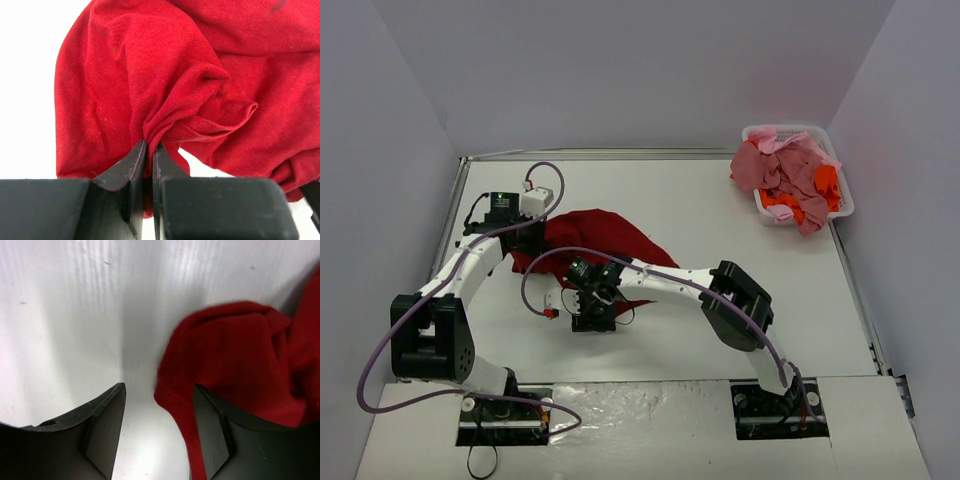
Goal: Fold and stack the t-shirts
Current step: Flatten out the tshirt
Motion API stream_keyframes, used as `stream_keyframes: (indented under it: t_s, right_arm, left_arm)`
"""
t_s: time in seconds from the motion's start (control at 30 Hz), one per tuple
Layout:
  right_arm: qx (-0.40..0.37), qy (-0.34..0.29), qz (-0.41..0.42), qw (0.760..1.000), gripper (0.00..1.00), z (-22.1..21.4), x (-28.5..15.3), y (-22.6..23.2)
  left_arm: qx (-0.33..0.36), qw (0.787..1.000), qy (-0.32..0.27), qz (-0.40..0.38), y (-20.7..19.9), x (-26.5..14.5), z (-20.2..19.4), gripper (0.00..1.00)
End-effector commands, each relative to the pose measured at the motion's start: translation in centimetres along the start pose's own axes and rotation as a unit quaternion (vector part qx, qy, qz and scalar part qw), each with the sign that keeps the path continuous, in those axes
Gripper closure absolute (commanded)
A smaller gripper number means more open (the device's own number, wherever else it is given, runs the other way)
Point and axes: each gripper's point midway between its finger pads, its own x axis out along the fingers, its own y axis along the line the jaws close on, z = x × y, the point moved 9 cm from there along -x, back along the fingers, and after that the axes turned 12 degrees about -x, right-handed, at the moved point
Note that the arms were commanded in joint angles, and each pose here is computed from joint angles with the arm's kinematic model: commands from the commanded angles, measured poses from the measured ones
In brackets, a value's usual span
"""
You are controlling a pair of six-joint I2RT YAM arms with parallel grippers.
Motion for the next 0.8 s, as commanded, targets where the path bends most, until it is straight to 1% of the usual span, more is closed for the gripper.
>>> stream_keyframes:
  t_s: [0.0,0.17,0.3,0.43,0.5,0.6,0.63,0.67,0.7,0.73,0.77]
  right_arm:
    - [-0.015,-0.010,0.012,1.000,0.47,1.5,-0.3,0.7]
    - [-0.019,0.017,0.011,1.000,0.44,0.7,1.0,0.8]
    - [-0.014,0.032,0.000,0.999,0.44,-0.3,2.4,0.4]
    - [-0.008,0.043,-0.020,0.999,0.45,-1.0,2.8,-0.4]
    - [-0.006,0.052,-0.028,0.998,0.49,-1.4,3.1,-0.7]
    - [-0.002,0.064,-0.029,0.998,0.62,-2.0,3.6,-0.8]
    - [-0.002,0.070,-0.028,0.997,0.67,-2.2,3.8,-0.7]
    - [-0.002,0.072,-0.027,0.997,0.80,-2.3,3.9,-0.6]
    - [-0.001,0.073,-0.028,0.997,0.87,-2.3,3.8,-0.7]
    - [0.000,0.078,-0.030,0.997,1.00,-2.5,3.8,-0.7]
    - [0.002,0.078,-0.032,0.996,1.00,-2.5,3.6,-0.7]
  left_arm:
    - [-0.003,1.000,-0.023,-0.005,0.0,-0.4,0.7,0.98]
    - [-0.007,1.000,-0.020,-0.001,0.3,-0.2,0.6,0.98]
    - [-0.007,1.000,-0.017,-0.003,0.3,-0.1,0.5,0.98]
    - [-0.006,1.000,-0.016,-0.005,0.4,0.0,0.4,0.98]
    - [-0.006,1.000,-0.015,-0.006,0.4,0.0,0.3,0.98]
    - [-0.006,1.000,-0.011,-0.009,0.4,0.2,0.2,0.98]
    - [-0.006,1.000,-0.011,-0.011,0.4,0.2,0.2,0.98]
    - [-0.005,1.000,-0.010,-0.012,0.4,0.2,0.1,0.98]
    - [-0.004,1.000,-0.011,-0.012,0.3,0.2,0.1,0.98]
    - [-0.005,1.000,-0.010,-0.013,0.4,0.2,0.1,0.98]
    - [-0.003,1.000,-0.009,-0.015,0.4,0.2,0.0,0.98]
